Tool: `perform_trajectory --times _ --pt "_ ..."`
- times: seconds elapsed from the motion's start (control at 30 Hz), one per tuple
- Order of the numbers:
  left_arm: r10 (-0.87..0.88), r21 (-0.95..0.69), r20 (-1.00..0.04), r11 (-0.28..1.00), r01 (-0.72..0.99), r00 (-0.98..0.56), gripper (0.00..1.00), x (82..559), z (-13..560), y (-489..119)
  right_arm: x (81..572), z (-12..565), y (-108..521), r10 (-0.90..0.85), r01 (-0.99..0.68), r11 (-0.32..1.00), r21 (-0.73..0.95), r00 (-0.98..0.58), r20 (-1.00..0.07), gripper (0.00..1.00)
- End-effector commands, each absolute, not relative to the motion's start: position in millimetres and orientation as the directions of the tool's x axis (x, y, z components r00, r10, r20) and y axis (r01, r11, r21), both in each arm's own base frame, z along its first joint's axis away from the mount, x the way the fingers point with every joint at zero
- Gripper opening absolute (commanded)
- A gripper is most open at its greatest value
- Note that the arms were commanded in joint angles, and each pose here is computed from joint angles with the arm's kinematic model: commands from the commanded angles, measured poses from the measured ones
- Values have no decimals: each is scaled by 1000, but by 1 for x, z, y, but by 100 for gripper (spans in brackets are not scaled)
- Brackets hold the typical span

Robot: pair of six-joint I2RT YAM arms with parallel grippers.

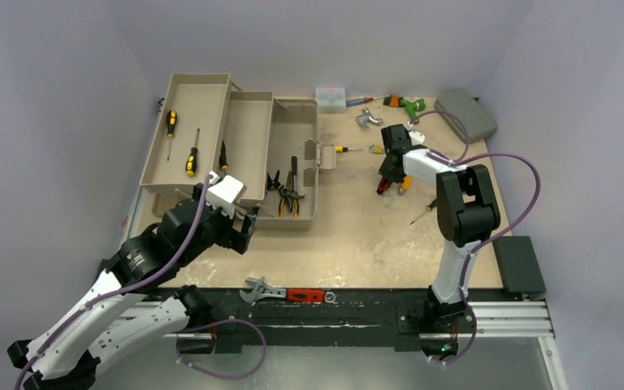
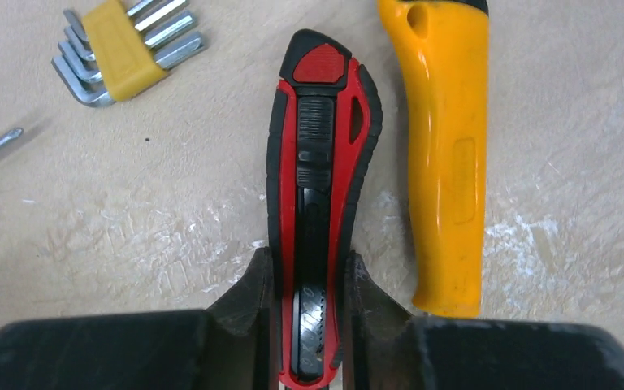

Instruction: Pack the tool kit

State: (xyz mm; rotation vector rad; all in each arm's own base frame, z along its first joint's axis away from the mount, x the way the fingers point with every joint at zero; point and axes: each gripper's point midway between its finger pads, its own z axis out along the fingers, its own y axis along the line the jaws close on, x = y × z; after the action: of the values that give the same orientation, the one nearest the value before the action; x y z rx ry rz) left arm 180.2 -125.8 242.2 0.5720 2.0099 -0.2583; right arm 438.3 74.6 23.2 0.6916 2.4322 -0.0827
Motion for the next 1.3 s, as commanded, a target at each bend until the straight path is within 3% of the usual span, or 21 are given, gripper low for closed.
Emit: perform_trajectory --times 0.0,0.13,0.37,0.6,1.0,1.27 --pt "238 58 -901 895 442 -363 94 189 250 -114 425 27 83 470 464 872 156 -704 -533 0" --pt "202 40 -919 902 429 -339 94 189 256 -110 418 47 108 396 315 918 239 -761 -514 0" --pt "213 30 -903 897 441 -373 93 189 252 -115 400 119 170 284 -27 893 450 -742 -607 0" --pt "193 33 -902 922 385 -386 93 192 252 -106 381 206 247 180 -250 864 437 -658 -731 0" --pt "166 35 -906 946 322 -388 91 197 254 -98 382 288 371 243 -451 663 598 -626 -741 0" --pt "168 45 -911 948 314 -377 91 195 256 -93 395 297 433 363 -407 578 707 -647 -670 0"
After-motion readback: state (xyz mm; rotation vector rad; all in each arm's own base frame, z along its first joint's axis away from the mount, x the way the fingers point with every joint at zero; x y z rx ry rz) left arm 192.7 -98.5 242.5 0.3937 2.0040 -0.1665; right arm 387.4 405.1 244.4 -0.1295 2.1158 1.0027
